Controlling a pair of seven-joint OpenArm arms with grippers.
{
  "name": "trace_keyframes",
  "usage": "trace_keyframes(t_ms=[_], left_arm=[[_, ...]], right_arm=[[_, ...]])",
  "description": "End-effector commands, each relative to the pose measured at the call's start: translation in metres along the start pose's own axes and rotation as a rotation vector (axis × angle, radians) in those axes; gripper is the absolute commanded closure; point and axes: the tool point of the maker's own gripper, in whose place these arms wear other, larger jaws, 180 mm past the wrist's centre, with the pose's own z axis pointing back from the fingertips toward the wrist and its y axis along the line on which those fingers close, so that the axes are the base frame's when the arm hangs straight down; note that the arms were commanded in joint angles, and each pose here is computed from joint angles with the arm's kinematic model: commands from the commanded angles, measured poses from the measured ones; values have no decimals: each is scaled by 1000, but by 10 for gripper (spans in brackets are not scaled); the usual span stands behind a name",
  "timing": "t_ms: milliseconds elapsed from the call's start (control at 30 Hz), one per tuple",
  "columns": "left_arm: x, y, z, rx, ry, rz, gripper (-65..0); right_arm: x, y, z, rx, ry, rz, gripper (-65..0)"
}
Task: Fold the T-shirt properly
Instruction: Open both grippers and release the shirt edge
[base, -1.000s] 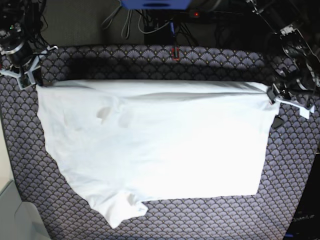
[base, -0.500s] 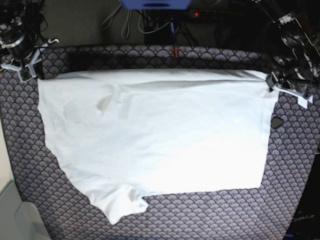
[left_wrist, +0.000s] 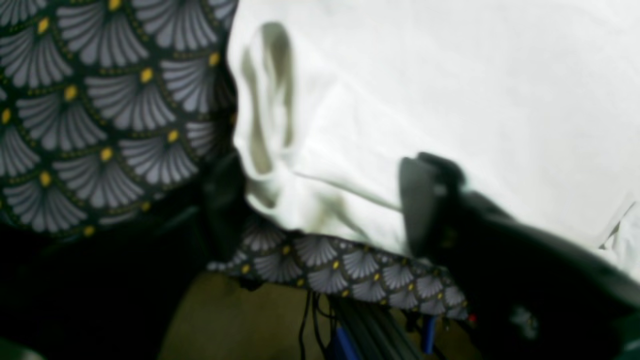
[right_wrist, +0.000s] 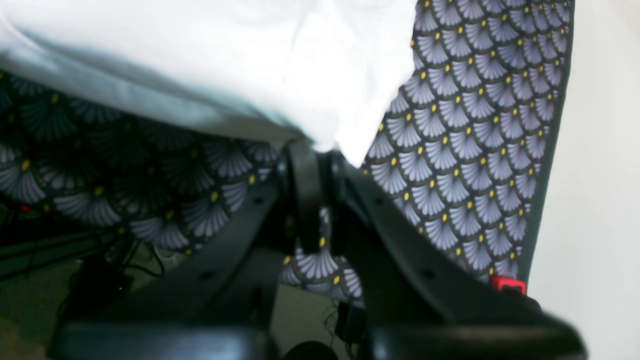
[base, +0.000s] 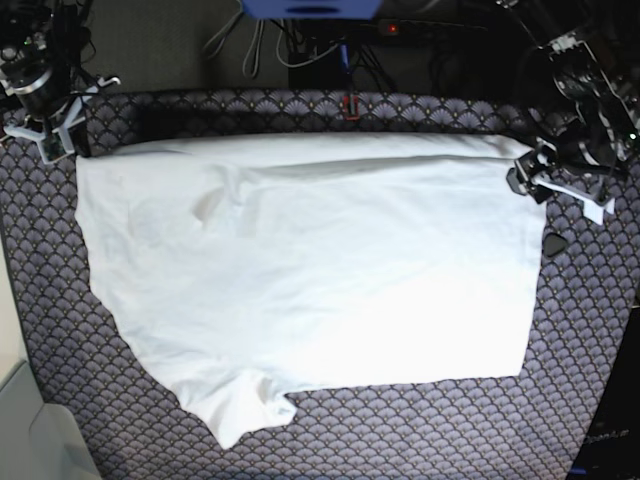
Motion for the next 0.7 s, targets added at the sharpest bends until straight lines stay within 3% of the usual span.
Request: trace_keyframes(t_ms=[0, 67, 167, 533, 667], left_arm=[[11, -2, 6, -4, -34, -13, -540], [12, -1, 7, -3, -37, -15, -604], [13, 1, 9, 3, -35, -20, -650], [51, -3, 56, 59, -201, -133, -650], [47, -4, 44, 41, -178, -106, -650]], right_arm=[[9, -8, 3, -19, -32, 10, 0], [9, -8, 3, -19, -32, 10, 0], [9, -8, 3, -19, -32, 10, 0], [9, -8, 2, -20, -34, 10, 0], [14, -10, 0, -26, -45, 11, 0]])
